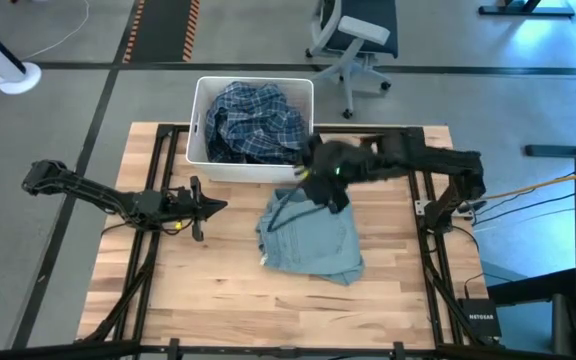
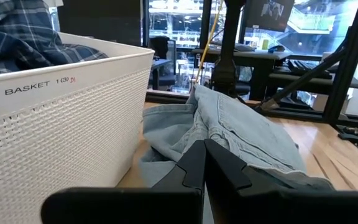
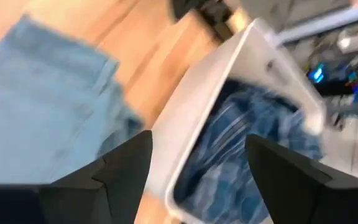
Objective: Sort clothes
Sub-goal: Put the blue pants into the white bin
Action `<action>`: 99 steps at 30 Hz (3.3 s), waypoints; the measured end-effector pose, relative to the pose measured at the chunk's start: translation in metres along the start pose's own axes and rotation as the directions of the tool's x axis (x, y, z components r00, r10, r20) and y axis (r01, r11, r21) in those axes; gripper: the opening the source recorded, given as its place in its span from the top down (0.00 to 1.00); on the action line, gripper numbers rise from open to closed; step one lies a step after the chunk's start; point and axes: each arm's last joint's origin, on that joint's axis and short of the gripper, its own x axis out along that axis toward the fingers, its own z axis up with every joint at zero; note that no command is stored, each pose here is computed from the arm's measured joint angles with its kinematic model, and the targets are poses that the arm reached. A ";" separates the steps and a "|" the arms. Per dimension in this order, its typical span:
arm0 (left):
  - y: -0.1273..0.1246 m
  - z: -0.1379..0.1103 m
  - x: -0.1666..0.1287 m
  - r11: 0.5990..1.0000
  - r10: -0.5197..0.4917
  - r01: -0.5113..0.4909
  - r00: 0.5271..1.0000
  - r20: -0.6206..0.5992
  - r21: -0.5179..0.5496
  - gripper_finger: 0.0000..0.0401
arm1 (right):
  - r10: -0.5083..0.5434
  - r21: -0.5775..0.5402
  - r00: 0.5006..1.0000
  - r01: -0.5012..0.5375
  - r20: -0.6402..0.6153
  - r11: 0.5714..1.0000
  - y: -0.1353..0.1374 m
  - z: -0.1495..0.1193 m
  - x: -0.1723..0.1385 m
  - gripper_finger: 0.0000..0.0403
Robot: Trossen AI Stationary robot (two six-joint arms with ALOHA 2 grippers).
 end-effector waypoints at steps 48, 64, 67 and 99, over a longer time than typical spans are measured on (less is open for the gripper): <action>0.000 0.001 0.000 0.997 0.012 -0.012 1.000 0.008 -0.078 1.00 | -0.321 0.194 0.935 0.346 -0.149 0.918 0.277 -0.179 0.049 0.32; 0.001 -0.004 0.000 0.994 0.015 -0.019 0.999 -0.039 -0.107 1.00 | -0.088 0.395 0.991 0.122 -0.104 0.910 0.285 -0.177 0.053 0.32; 0.001 -0.007 0.000 0.995 0.017 -0.023 0.998 -0.062 -0.097 1.00 | -0.069 0.386 0.991 0.109 -0.115 0.916 0.287 -0.176 0.057 0.32; 0.002 -0.020 -0.002 0.985 0.007 -0.040 0.981 -0.193 -0.168 1.00 | -0.139 0.415 0.981 0.183 -0.135 0.891 0.295 -0.184 0.067 0.32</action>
